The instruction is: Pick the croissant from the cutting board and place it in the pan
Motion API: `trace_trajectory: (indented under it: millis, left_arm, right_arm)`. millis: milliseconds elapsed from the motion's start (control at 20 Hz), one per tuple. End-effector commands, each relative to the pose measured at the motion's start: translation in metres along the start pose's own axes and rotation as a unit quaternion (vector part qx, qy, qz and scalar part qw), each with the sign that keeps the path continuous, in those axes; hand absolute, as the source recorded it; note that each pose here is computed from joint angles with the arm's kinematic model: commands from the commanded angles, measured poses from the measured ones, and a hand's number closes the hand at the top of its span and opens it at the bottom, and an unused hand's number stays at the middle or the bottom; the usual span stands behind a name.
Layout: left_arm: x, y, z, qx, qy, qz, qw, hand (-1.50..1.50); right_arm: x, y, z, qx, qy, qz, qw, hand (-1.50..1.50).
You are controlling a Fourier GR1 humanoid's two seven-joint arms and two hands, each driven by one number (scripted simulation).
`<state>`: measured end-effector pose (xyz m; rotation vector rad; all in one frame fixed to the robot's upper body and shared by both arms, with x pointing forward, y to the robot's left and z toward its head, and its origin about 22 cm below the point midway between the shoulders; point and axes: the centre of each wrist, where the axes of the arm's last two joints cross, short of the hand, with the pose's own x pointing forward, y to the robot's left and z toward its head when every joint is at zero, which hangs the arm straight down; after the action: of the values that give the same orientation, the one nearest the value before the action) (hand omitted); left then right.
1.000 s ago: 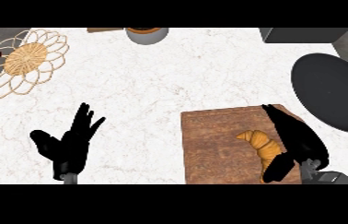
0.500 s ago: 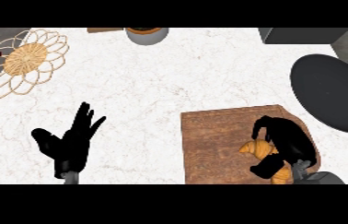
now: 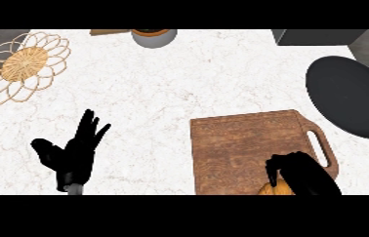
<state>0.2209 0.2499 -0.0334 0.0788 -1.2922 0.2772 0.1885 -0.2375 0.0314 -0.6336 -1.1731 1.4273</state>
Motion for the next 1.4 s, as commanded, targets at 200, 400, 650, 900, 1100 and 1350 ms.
trace_trajectory:
  millis: [200,400,650,900,1100,1350]
  left_arm:
    - [-0.012,0.000,0.001,0.005,0.038,0.001,0.9993,0.00]
    - [-0.006,-0.004,0.003,0.011,0.029,-0.005,0.9995,0.00]
    - [-0.012,0.004,0.012,0.007,0.034,-0.006,0.9994,0.00]
    - [-0.007,-0.002,-0.011,0.006,0.032,-0.008,0.9994,0.00]
    - [-0.013,-0.009,0.005,-0.005,0.033,-0.006,0.9994,0.00]
    - [0.001,-0.004,-0.009,0.005,0.022,-0.009,0.9997,0.00]
  right_arm:
    - [-0.003,0.000,0.036,-0.079,-0.051,0.048,0.994,1.50]
    - [0.007,-0.022,0.059,-0.205,-0.062,0.056,0.975,1.50]
    - [0.011,-0.071,0.088,-0.336,-0.032,0.002,0.941,1.50]
    - [0.013,-0.091,0.117,-0.345,-0.010,-0.046,0.938,1.50]
    - [-0.021,-0.105,0.099,-0.339,0.027,-0.064,0.938,1.50]
    - [-0.049,-0.128,0.071,-0.352,0.032,-0.116,0.928,1.50]
